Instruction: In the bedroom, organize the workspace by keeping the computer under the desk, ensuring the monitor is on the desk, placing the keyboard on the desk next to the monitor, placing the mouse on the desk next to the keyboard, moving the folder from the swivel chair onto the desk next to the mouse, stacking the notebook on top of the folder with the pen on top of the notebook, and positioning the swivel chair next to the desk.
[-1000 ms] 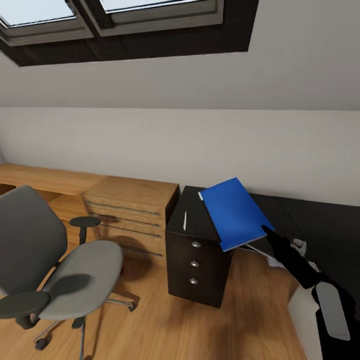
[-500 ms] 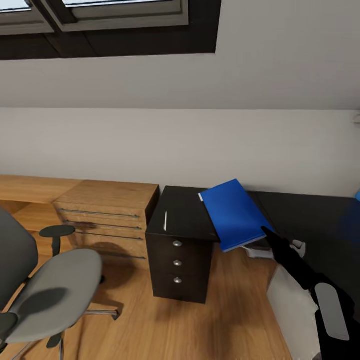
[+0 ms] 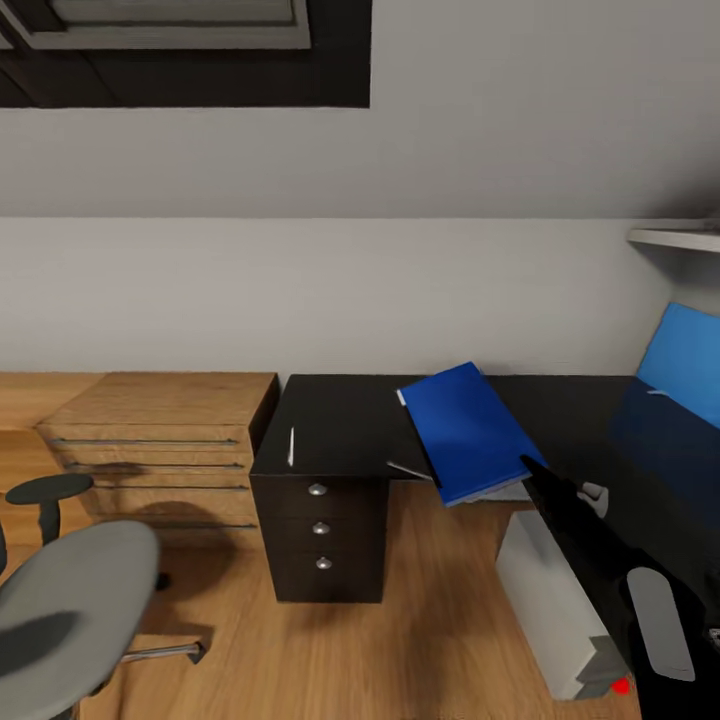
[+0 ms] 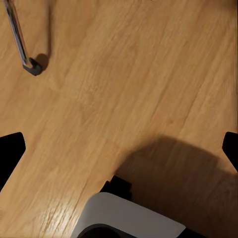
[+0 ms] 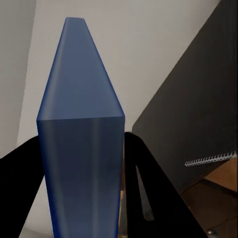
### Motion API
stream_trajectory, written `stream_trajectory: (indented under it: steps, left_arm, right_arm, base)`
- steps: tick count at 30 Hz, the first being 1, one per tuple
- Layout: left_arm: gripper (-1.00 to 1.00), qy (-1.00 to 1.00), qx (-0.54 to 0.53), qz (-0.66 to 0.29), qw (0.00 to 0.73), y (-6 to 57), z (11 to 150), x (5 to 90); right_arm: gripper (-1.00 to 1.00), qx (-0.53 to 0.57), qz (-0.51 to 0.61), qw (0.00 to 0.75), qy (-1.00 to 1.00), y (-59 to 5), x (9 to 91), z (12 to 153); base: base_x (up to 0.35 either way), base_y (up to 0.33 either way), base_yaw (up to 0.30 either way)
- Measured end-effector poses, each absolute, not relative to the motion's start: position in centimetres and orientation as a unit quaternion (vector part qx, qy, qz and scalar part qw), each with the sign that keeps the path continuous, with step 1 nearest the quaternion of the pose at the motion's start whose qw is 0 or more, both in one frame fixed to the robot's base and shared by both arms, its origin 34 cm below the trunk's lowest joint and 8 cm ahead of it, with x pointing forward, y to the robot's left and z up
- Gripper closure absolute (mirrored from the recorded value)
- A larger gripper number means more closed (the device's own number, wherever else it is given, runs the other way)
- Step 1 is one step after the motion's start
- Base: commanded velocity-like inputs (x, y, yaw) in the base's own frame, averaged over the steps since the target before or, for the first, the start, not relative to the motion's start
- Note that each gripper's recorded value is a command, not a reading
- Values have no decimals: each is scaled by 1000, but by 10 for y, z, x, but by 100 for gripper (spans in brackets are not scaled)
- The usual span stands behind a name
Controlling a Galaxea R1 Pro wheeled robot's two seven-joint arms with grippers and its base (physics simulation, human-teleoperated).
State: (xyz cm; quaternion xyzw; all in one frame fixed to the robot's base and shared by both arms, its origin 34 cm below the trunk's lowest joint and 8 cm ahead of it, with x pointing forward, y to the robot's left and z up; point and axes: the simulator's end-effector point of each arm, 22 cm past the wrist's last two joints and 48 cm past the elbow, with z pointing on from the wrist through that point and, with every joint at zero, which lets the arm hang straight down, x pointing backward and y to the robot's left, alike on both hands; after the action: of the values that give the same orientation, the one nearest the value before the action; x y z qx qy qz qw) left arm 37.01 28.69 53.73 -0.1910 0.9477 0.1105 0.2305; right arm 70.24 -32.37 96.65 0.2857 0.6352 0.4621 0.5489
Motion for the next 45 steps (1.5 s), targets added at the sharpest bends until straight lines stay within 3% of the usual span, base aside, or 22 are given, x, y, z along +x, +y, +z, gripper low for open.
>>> stream_trajectory:
  steps: [32, 45]
  left_arm:
    - [-100, 949, -190, 113, 224, 288, 534, 364]
    - [-100, 949, -190, 113, 224, 288, 535, 364]
  right_arm:
    - [100, 291, 464, 542, 637, -320, 704, 957]
    - [100, 265, 482, 532, 644, -285, 708, 964]
  base:
    - [0, 0, -268]
    - [0, 0, -39]
